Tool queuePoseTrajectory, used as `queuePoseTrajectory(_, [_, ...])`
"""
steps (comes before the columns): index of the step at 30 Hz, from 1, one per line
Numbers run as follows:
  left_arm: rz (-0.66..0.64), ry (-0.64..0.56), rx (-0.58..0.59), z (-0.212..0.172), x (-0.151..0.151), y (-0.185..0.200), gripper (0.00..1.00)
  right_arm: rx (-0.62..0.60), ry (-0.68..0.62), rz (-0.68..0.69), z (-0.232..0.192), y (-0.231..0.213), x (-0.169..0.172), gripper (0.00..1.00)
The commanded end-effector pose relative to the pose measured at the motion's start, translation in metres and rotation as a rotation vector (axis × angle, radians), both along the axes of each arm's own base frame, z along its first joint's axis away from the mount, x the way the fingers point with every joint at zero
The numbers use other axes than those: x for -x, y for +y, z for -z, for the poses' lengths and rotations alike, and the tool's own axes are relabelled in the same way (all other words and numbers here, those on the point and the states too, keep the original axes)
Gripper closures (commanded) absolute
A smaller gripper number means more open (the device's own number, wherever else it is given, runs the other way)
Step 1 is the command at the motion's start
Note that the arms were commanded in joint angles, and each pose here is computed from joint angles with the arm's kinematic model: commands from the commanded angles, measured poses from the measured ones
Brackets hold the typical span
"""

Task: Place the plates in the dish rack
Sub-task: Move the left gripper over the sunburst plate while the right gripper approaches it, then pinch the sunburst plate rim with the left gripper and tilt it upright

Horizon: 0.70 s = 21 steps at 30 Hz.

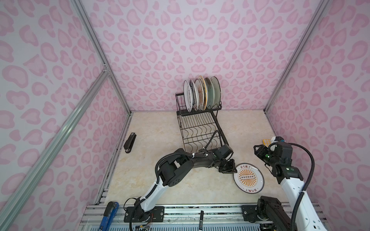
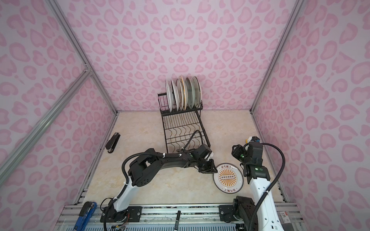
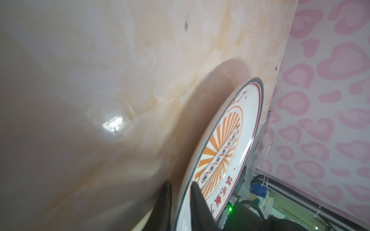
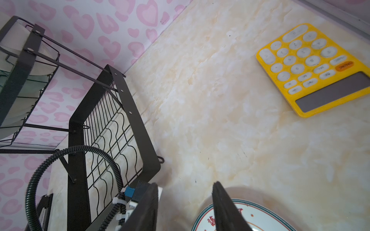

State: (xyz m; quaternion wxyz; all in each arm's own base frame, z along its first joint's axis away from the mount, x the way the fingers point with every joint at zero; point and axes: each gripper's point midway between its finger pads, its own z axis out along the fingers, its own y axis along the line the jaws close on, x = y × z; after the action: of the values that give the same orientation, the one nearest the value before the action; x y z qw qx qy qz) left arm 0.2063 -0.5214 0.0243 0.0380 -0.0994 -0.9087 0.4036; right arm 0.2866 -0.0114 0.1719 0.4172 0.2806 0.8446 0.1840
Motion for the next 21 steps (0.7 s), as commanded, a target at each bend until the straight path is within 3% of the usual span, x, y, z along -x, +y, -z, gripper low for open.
queuePoseTrajectory(1, [0.008, -0.009, -0.025, 0.006, -0.001, 0.002, 0.79, 0.0, -0.011, -0.001, -0.001, 0.0, 0.0, 0.56])
queuePoseTrajectory(10, [0.005, -0.015, -0.034, 0.005, -0.002, 0.004, 0.97, -0.001, -0.011, 0.0, 0.0, -0.001, 0.0, 0.56])
queuePoseTrajectory(21, [-0.023, -0.046, 0.031, -0.021, -0.018, 0.015, 0.97, 0.006, -0.013, 0.007, -0.002, -0.004, 0.0, 0.57])
